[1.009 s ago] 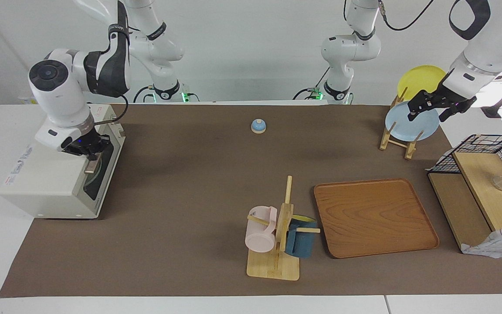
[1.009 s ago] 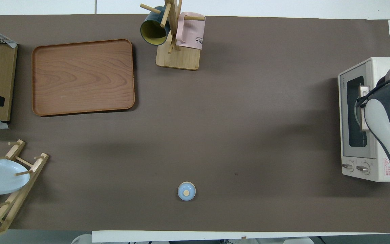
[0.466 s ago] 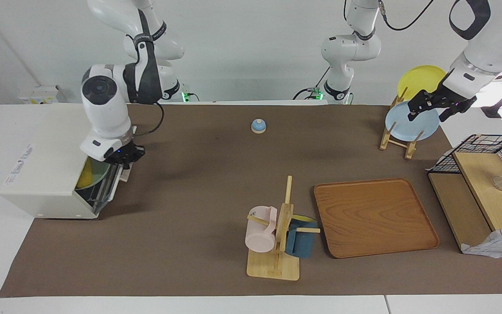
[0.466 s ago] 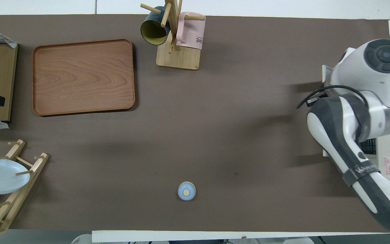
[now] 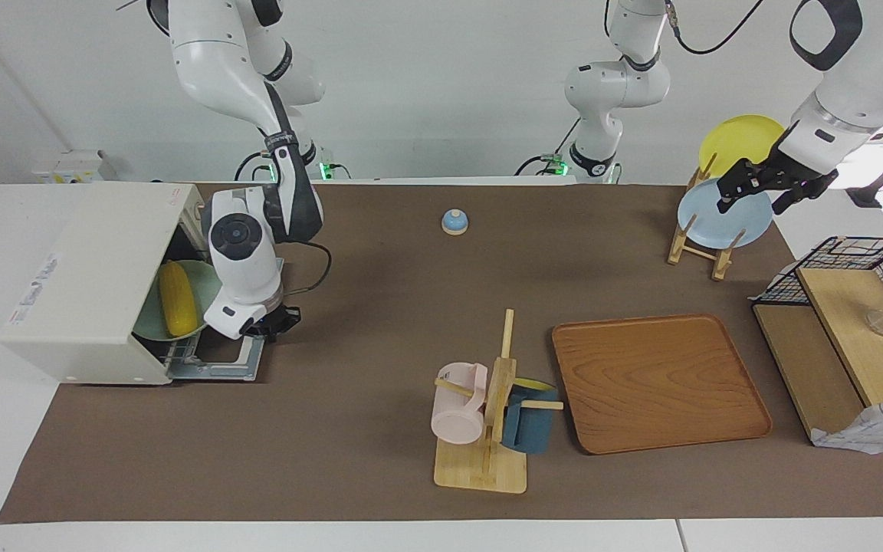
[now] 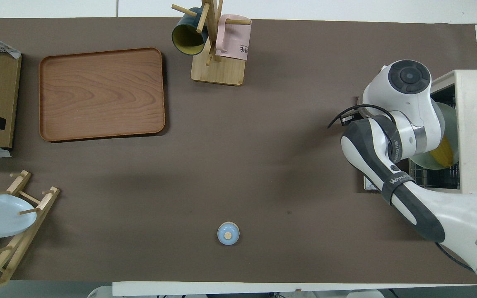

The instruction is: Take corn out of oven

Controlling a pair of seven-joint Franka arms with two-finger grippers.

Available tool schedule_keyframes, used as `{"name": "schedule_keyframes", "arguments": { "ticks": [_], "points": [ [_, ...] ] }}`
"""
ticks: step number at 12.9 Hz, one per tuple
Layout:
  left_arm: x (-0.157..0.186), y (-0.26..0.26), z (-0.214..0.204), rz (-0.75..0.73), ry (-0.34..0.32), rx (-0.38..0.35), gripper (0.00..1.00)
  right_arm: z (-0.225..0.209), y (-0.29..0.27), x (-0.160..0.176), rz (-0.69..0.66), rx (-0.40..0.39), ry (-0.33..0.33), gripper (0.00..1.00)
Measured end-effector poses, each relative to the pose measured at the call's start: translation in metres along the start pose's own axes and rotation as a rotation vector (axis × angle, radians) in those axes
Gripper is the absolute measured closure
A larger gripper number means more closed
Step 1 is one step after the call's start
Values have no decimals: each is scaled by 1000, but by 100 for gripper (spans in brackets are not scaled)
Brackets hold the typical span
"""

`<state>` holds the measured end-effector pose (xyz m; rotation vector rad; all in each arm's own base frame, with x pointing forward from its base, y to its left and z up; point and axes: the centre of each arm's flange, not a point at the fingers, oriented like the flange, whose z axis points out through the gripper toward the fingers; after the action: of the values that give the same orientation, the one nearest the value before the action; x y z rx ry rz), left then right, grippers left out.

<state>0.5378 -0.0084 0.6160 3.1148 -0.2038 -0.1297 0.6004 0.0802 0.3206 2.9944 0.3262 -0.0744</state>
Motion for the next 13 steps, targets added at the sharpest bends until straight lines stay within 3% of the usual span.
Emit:
{"name": "schedule_keyframes", "arguments": {
  "ticks": [4, 8, 13],
  "points": [
    [0, 0, 0, 0, 0, 0, 0, -53, 23, -7, 53, -18, -39, 56],
    [0, 0, 0, 0, 0, 0, 0, -61, 79, -32, 124, -14, -101, 48],
    [0, 0, 0, 0, 0, 0, 0, -37, 91, -45, 116, 1, -135, 49]
  ]
}}
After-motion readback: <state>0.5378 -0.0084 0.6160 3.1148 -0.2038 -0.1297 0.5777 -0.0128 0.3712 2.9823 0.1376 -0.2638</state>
